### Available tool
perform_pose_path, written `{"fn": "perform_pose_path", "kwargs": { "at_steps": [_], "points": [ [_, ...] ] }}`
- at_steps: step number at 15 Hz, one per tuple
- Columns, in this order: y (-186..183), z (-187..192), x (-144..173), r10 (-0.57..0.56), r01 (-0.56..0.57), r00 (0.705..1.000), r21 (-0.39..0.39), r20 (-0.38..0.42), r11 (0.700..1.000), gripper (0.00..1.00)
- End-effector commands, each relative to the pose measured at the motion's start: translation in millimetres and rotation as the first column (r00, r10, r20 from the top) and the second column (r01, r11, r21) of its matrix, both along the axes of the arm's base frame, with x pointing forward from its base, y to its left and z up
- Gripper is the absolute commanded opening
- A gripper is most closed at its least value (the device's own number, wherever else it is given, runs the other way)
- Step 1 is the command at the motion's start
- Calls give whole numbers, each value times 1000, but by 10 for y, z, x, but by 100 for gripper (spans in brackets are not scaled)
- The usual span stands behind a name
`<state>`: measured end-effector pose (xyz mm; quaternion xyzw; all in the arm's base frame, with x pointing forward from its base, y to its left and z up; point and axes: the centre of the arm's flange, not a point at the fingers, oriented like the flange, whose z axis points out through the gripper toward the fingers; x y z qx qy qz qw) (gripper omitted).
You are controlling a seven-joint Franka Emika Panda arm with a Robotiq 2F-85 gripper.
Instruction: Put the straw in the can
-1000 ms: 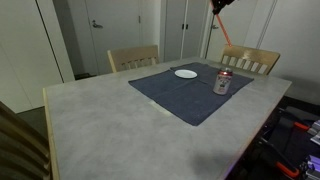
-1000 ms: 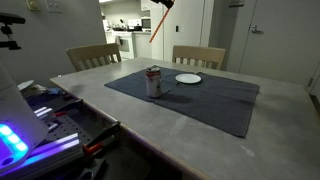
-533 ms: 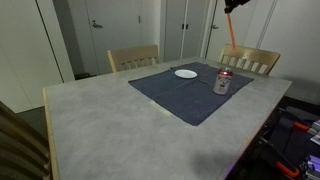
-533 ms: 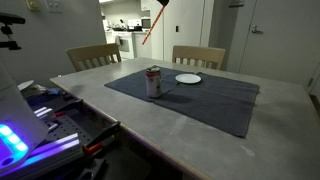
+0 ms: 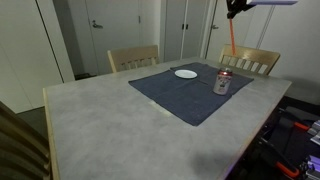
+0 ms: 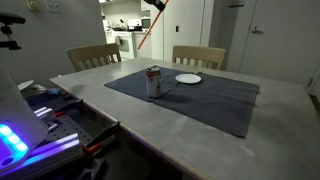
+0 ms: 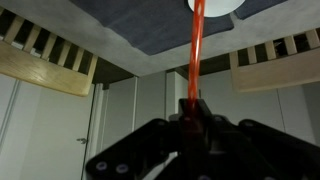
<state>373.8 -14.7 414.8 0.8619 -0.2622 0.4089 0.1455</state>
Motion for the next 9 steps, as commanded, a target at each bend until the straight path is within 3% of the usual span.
{"fn": "perform_pose_path", "kwargs": {
  "at_steps": [1, 5, 9],
  "points": [
    [-13, -158, -80, -39, 40, 999, -48, 18, 998, 2],
    [7, -321, -22, -88, 97, 992, -100, 92, 990, 2],
    [69, -440, 65, -95, 109, 989, -122, 117, 987, 2]
  ]
}}
